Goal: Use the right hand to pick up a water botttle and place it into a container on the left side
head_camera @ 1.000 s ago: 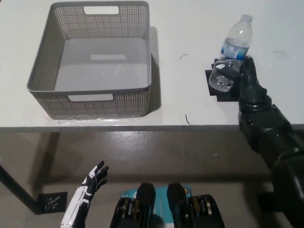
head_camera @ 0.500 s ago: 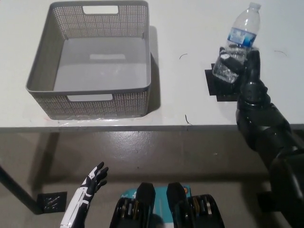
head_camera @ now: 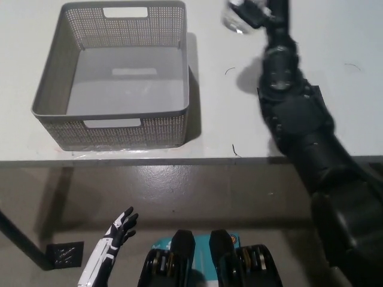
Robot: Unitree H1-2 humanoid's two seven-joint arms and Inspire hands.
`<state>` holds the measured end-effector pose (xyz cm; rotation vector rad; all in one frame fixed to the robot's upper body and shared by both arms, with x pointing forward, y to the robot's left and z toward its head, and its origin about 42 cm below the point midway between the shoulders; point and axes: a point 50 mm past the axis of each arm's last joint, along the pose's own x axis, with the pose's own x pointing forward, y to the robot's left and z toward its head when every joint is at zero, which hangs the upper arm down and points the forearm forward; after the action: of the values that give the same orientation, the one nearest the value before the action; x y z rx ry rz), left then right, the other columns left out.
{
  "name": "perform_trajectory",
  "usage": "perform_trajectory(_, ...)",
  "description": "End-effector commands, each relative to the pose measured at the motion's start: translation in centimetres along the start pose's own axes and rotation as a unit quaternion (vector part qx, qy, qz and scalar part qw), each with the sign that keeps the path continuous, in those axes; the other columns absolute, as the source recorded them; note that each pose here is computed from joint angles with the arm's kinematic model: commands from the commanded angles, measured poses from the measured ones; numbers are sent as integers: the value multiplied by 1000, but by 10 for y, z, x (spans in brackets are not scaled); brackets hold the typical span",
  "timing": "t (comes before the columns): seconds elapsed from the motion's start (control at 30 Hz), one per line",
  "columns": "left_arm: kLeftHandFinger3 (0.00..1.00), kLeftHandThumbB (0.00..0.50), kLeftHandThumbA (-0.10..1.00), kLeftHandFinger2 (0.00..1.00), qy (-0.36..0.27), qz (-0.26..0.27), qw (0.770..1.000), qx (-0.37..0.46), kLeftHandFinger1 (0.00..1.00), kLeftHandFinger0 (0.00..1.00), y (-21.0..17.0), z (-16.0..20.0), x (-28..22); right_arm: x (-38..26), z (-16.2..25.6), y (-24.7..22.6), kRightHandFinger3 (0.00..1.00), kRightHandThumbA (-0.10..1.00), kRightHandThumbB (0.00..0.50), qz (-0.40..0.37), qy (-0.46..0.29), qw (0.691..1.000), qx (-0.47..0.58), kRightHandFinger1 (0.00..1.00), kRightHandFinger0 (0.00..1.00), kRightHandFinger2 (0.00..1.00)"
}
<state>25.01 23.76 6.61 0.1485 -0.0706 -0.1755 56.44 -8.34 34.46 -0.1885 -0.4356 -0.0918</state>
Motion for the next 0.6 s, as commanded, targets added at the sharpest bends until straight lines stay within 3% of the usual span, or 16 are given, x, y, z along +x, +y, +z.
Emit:
perform_trajectory(0.0,1000,165,1000,1000,-28,-17,999,24,1000,1000,3,7,3,13,78,36,692,-100,142,38,-108,993,31,211,0,650)
perform_trajectory(0.03,1000,165,1000,1000,-26,-21,999,25,1000,1000,2,8,3,9,86,48,743,-100,152,50,-122,991,27,239,0,685)
perform_trajectory(0.1,1000,164,1000,1000,-27,-22,999,24,1000,1000,2,9,3,4,92,61,581,-100,138,67,-127,989,38,197,0,624)
perform_trajectory(0.3,1000,173,1000,1000,-21,-27,999,29,1000,1000,1,10,4,-8,111,102,471,-100,137,92,-131,987,23,103,0,544)
perform_trajectory(0.37,1000,183,1000,1000,-21,-29,999,29,1000,1000,1,11,6,-11,112,112,558,-100,129,101,-124,987,30,120,0,593)
perform_trajectory(0.57,1000,186,1000,1000,-29,-37,998,35,1000,1000,1,14,9,-26,88,132,570,-100,136,116,-90,989,27,172,0,633)
